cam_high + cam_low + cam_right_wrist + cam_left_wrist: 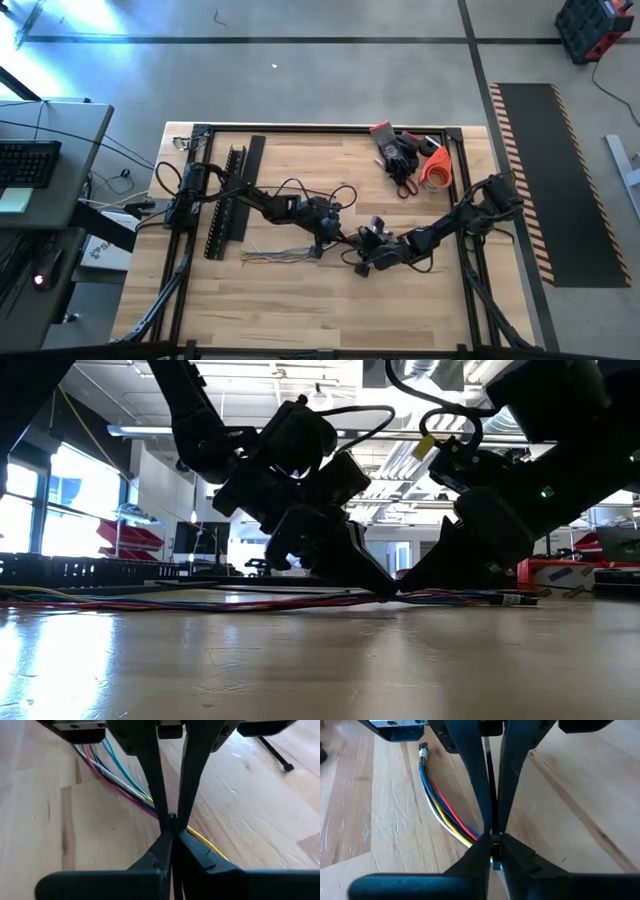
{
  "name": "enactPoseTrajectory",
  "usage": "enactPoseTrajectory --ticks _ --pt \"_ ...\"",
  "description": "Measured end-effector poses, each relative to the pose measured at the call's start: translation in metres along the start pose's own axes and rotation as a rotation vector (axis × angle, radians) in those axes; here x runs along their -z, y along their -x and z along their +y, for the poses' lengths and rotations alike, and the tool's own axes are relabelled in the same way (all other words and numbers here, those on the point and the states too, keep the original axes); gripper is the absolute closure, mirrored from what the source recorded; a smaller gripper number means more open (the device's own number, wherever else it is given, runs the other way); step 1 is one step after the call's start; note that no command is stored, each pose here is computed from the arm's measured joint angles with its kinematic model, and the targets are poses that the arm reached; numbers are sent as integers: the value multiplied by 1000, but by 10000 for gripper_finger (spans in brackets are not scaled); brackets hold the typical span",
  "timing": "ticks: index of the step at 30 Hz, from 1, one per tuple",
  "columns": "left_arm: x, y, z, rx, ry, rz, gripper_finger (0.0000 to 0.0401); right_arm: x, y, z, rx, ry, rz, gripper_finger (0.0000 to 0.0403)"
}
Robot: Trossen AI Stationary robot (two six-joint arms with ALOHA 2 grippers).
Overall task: Ziptie cables
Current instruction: Wrap the cables together using the left black zip tie
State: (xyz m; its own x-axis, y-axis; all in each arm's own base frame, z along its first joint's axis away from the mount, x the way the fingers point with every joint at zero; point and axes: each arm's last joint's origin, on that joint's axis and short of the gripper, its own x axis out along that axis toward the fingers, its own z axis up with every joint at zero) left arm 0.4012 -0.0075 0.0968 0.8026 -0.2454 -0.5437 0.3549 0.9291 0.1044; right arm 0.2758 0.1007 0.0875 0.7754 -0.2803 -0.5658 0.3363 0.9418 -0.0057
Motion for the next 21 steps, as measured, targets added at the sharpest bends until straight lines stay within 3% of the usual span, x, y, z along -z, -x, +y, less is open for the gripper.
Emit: enactPoseTrajectory --ticks 9,21 --pt "-3 -2 -4 12 -13 -28 305 3 0 -2 14 31 20 401" --pt "-5 -2 -4 1 -31 -41 323 1 1 0 -3 65 0 402"
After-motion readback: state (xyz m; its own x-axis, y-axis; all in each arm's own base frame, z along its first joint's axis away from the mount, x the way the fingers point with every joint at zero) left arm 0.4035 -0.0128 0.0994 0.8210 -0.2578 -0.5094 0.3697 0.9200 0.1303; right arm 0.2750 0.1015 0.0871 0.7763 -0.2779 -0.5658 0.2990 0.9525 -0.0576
